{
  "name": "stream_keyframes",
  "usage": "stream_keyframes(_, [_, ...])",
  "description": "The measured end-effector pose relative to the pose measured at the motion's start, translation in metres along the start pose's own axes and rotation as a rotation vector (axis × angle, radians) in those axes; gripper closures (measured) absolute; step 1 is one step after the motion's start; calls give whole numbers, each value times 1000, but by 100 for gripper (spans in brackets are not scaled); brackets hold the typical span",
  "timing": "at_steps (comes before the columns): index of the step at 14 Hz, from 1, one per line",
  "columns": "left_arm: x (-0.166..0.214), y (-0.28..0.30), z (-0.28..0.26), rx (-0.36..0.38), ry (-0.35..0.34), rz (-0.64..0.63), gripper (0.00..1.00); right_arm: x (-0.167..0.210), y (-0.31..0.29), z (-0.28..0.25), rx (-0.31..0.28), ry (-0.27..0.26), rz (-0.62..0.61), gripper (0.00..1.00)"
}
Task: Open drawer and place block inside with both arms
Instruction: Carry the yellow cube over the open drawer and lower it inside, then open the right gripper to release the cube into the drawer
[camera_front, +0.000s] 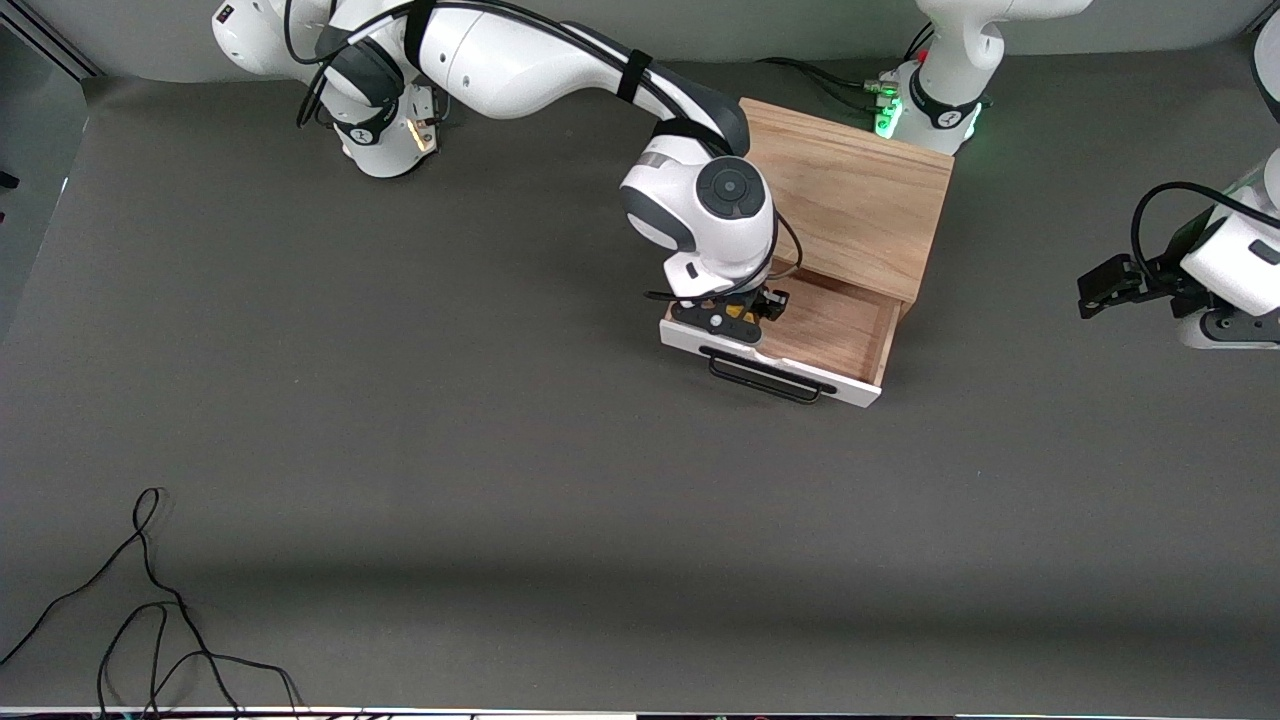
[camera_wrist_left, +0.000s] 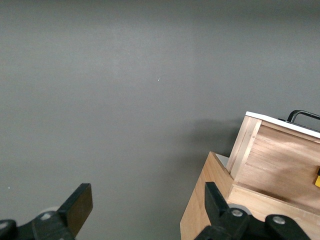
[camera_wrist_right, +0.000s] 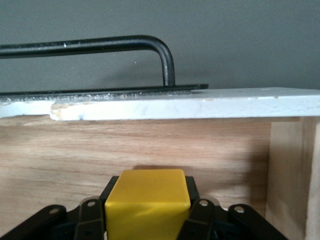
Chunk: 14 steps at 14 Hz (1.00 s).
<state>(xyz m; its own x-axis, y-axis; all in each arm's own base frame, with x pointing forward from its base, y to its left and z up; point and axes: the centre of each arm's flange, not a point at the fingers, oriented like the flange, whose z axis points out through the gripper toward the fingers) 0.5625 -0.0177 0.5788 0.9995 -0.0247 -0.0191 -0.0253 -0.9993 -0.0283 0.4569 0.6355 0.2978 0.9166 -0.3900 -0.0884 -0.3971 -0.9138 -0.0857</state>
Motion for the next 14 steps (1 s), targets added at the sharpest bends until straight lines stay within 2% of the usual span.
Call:
stream_keyframes(2, [0,0,-3,0,0,1,0,-1,-1,-1,1,2,-3,41])
stream_keyframes(6, [-4,1,-12,-6,-14,6,0,-13,-6,-8,15,17,-23,2])
stream_keyframes(10, [-4,3,-11,-30,-22,6,0,-13,-11,-26,41,26,-21,0])
stream_keyframes(14, [-5,4,-11,-31,-26,6,0,-1,-3,-91,36,46,-1,0])
